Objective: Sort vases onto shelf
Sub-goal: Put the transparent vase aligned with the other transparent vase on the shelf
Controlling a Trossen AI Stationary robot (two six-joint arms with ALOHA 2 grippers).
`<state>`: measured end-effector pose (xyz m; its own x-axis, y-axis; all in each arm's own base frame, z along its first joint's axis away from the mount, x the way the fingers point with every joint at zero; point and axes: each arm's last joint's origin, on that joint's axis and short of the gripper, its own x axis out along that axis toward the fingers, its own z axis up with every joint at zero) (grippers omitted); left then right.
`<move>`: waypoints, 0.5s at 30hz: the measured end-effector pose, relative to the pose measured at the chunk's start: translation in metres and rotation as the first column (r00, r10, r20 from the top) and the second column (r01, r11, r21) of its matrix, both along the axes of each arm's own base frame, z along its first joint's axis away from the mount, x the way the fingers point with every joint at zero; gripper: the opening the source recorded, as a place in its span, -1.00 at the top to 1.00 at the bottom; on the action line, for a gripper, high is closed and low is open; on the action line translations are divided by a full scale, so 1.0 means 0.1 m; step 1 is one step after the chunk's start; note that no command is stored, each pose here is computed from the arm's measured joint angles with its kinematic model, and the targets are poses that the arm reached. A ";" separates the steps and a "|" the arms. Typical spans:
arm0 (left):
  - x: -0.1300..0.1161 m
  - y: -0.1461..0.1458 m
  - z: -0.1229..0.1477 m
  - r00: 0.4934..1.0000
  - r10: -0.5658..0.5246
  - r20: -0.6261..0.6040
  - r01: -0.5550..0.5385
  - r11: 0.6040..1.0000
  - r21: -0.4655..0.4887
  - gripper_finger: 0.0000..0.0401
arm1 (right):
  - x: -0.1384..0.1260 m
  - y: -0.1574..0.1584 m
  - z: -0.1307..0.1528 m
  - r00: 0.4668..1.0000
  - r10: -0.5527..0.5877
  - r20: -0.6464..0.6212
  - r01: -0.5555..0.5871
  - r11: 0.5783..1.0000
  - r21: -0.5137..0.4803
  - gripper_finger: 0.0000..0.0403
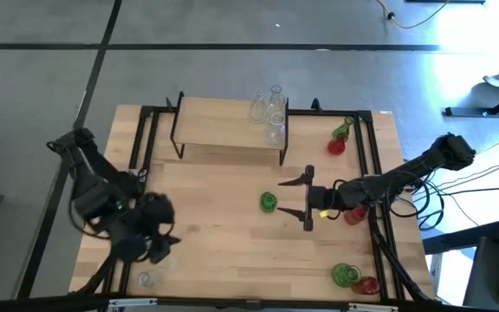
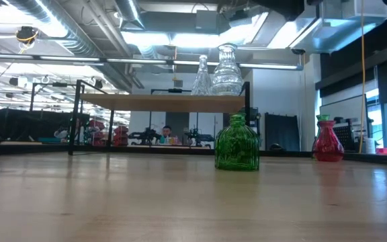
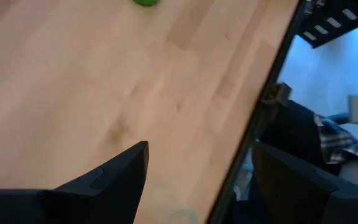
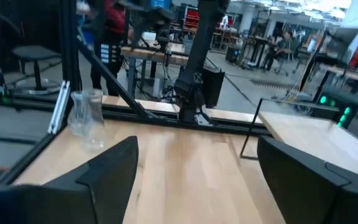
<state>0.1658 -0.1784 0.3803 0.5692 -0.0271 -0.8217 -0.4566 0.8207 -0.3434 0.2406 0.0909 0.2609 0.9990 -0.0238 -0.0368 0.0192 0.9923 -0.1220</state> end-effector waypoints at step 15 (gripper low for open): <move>-0.71 -0.44 -0.59 0.998 0.058 -0.035 -0.059 0.998 -0.018 -0.38 | 0.10 0.08 -0.17 0.999 0.004 -0.043 -0.001 0.996 0.092 -0.57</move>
